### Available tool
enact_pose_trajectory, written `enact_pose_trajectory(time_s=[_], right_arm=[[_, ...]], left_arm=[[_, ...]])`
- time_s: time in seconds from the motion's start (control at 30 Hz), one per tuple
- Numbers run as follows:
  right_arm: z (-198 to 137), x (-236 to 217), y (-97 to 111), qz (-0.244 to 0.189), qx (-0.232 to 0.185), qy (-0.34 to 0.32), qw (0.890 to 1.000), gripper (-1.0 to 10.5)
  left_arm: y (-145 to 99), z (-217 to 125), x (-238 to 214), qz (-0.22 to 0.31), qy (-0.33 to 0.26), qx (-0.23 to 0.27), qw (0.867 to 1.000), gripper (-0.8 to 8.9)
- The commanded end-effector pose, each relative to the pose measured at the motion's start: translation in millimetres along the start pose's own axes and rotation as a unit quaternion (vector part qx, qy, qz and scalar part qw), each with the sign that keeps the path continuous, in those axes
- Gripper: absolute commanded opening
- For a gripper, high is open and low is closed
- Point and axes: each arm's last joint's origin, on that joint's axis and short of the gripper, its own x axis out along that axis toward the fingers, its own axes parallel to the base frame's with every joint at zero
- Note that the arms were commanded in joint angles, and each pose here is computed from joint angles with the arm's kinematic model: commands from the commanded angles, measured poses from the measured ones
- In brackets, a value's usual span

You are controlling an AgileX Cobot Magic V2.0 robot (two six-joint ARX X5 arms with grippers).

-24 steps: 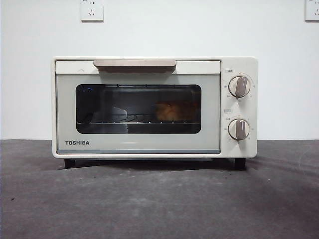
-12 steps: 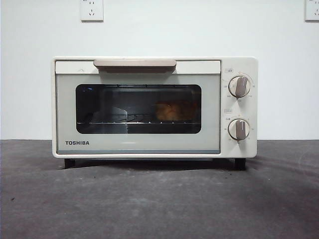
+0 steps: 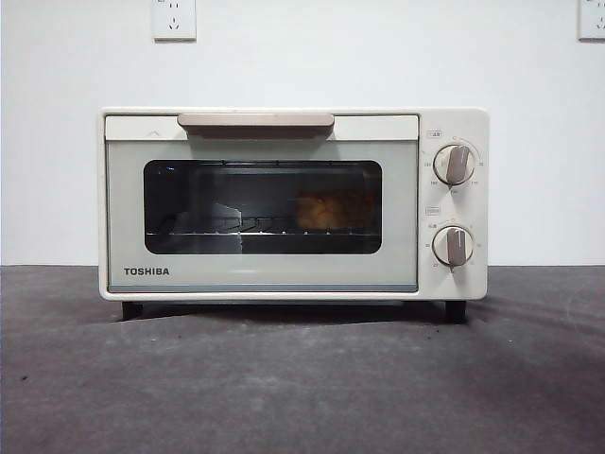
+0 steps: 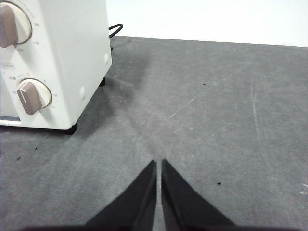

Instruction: The left arm flap open the oven, the right arm pick bread and place it into oven, the left arm flap close the oven

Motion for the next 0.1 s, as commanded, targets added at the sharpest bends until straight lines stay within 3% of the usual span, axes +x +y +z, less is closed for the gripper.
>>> enact_pose_trajectory(time_s=[0.03,0.1], right_arm=[[-2.6,1.0,0.1,0.001,-0.003,0.001,1.000,0.1],[-2.6,1.0,0.1,0.001,-0.004,0.001,1.000,0.1]], left_arm=[[0.6,-7.0,1.8,0.003,0.012,-0.001,1.000,0.19],[0.6,-7.0,1.8,0.003,0.012,-0.001,1.000,0.19]])
